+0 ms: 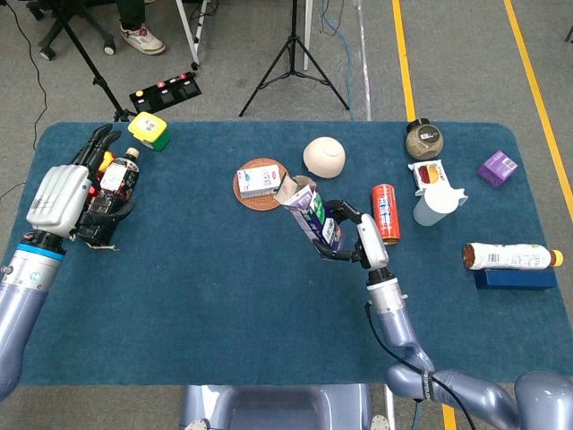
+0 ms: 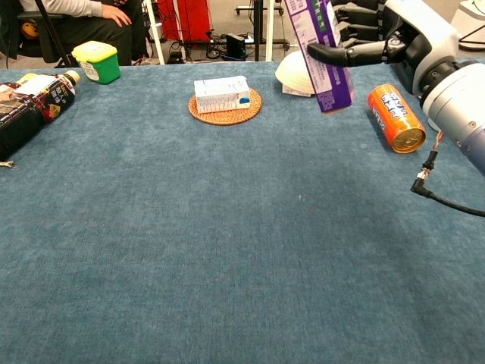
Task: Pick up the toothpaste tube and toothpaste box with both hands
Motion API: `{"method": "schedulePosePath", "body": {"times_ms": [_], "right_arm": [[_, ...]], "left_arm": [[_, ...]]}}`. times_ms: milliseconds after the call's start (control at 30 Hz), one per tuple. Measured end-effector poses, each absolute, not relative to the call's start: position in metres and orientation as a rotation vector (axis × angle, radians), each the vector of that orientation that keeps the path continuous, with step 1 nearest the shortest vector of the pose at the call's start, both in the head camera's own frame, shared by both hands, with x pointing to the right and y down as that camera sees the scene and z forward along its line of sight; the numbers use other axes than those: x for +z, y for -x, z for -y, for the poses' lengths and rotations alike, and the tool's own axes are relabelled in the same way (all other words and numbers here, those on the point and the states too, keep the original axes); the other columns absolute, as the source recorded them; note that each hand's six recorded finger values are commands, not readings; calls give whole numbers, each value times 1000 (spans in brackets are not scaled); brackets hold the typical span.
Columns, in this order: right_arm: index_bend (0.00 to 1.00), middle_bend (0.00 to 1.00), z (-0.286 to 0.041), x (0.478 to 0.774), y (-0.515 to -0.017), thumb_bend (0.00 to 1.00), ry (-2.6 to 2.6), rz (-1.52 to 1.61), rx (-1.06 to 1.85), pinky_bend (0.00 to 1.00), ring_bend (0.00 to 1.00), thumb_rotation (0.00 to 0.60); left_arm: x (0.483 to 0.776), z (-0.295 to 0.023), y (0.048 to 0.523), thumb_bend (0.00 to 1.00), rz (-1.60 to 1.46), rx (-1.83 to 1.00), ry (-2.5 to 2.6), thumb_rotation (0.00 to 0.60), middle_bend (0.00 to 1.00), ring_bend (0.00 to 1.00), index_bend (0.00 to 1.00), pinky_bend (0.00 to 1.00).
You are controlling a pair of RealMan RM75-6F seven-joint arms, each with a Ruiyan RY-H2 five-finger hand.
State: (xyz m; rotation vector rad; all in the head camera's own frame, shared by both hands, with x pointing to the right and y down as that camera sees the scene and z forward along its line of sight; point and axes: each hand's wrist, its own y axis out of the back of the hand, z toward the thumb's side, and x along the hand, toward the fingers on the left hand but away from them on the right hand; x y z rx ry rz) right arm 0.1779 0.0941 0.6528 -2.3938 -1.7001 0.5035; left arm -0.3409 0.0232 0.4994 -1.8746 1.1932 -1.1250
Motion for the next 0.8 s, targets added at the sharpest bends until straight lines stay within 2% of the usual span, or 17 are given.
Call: {"method": "schedulePosePath", "body": {"times_ms": [400,600,800], "right_arm": [[430,469,-101,658,-171,476,2581,1789,566,599,491,600],[431,469,-100,667,-180,495,2496,1623,733,599,490,600],[430,467,-102,685,-192,501,2341,1308,979,599,482,600]], "left_arm": [[502,-24,347,242,-1197,-1139,1866,600,0,121,0,488],[505,-24,351,241,-1192,-1148,1865,600,0,121,0,488],[508,-24,354,242,-1183,-1161,1857,600,0,121,0,488]]}}
